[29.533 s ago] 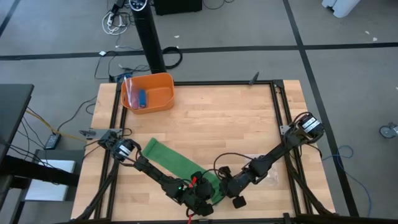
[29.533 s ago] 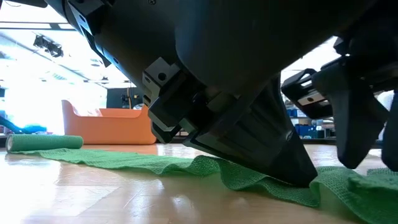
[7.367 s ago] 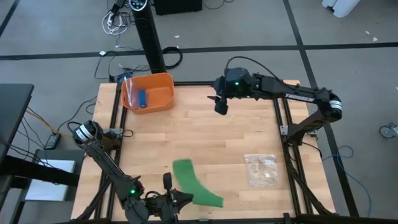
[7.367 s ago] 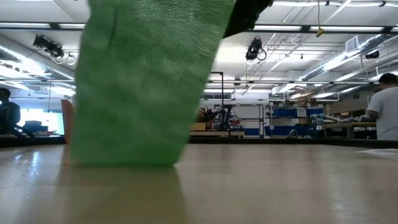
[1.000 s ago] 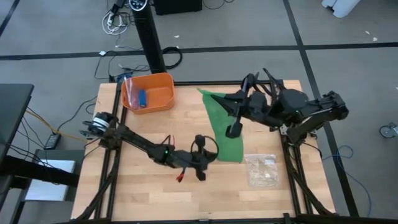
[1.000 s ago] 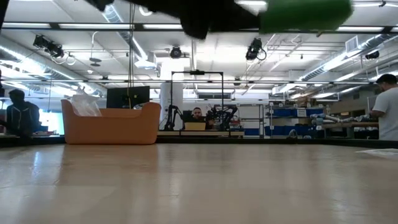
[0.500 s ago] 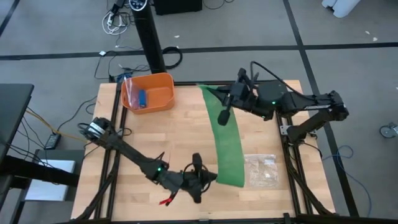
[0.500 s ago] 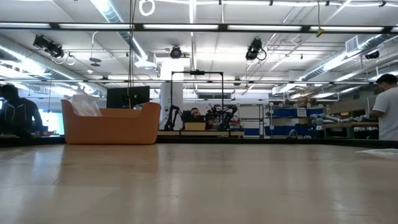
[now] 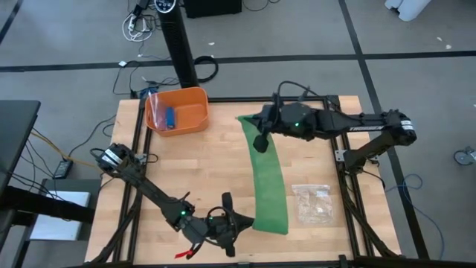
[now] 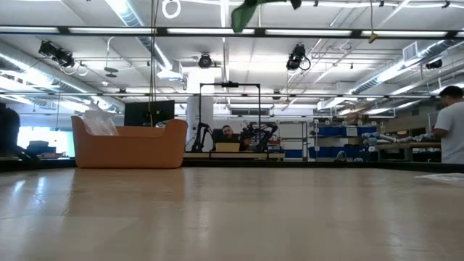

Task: Roll bandage
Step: Roll the green bandage

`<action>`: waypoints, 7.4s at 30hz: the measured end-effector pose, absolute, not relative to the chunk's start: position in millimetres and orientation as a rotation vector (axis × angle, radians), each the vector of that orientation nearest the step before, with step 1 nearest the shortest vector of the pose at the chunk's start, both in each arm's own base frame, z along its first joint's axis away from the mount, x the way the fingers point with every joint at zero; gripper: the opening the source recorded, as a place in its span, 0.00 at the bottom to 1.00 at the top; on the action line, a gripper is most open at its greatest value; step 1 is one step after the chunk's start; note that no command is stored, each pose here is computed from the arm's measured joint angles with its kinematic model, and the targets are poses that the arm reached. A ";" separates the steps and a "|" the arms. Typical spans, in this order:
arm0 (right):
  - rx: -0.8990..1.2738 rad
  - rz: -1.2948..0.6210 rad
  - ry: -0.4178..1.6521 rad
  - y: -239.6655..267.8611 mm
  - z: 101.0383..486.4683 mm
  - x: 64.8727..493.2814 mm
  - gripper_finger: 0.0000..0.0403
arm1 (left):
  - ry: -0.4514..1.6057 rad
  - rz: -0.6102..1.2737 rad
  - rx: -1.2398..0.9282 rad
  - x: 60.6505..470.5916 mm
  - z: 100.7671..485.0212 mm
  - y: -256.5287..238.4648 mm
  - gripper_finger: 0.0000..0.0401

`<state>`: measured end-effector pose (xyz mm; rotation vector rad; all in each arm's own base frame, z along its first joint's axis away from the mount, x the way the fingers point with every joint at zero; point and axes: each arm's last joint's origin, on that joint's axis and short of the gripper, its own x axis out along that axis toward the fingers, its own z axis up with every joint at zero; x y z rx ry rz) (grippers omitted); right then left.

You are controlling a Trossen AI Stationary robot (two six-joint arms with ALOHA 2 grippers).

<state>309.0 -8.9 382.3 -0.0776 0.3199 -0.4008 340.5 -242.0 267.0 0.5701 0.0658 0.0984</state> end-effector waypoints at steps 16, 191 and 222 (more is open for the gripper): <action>-0.002 -0.281 0.476 3.9 329.2 308.2 0.25 | 0.061 0.107 0.466 337.9 266.9 -244.9 0.00; -0.086 -0.243 0.249 17.9 418.5 316.6 0.00 | 0.199 0.371 0.681 313.3 241.5 -186.9 0.00; 0.331 -0.261 0.318 -46.9 405.9 316.0 0.41 | 0.190 0.279 0.604 306.7 241.4 -202.5 0.00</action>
